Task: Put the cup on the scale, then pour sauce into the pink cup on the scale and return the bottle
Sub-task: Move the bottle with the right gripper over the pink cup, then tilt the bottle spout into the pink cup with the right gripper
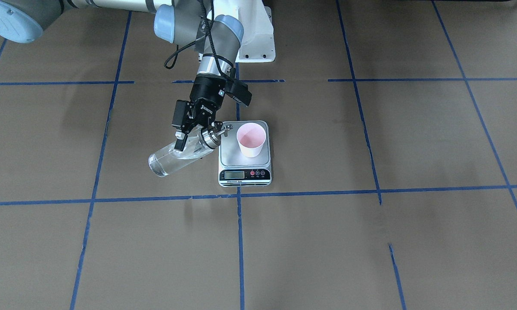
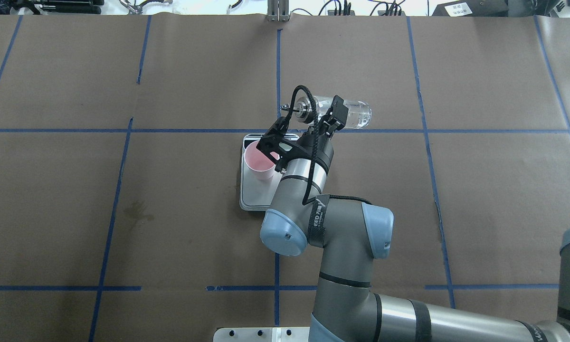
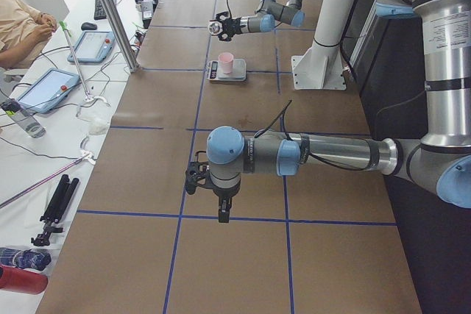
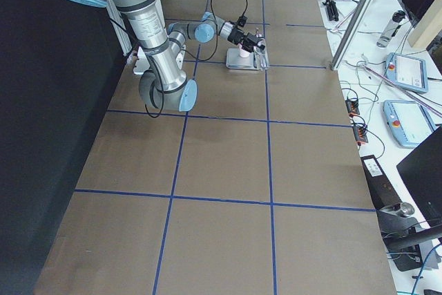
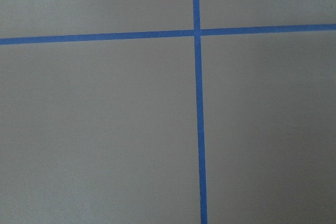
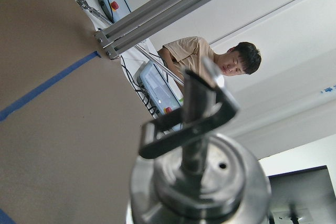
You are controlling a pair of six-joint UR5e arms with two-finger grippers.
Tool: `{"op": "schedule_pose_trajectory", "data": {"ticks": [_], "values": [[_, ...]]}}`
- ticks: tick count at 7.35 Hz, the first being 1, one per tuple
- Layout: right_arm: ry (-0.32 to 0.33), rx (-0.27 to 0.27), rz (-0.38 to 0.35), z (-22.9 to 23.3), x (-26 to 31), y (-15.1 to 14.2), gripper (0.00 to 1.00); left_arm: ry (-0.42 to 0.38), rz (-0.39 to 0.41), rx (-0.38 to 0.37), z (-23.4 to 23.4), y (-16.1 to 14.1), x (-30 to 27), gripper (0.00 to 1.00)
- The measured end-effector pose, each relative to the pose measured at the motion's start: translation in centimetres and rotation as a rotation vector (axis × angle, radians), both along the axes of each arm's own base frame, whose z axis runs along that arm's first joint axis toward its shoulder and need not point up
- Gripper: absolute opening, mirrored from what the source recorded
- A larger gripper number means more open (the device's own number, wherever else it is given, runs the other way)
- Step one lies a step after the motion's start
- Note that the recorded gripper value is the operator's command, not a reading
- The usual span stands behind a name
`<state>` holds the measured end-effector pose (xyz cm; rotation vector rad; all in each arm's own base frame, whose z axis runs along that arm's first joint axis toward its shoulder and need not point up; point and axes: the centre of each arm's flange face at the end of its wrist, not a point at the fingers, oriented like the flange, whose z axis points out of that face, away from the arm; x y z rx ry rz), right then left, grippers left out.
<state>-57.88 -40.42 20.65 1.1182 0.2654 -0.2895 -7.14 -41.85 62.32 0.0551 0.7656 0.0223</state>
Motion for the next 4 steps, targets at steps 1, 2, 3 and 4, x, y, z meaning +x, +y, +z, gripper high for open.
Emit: {"op": "schedule_pose_trajectory", "data": {"ticks": [1,2,3,4], "values": [[0.107,0.021,-0.003,0.3,-1.0,0.2,0.0,0.0,0.0,0.0,0.0,0.0,0.0,1.0],[0.223,0.042,-0.011,1.1,-2.1,0.1,0.0,0.0,0.0,0.001,-0.1,-0.1,0.0,1.0],[0.3,0.057,-0.017,1.9,-3.0,0.1,0.0,0.0,0.0,0.002,-0.1,-0.1,0.0,1.0],[0.348,0.071,-0.022,2.6,-3.7,0.3,0.0,0.0,0.0,0.002,-0.1,-0.2,0.0,1.0]]}}
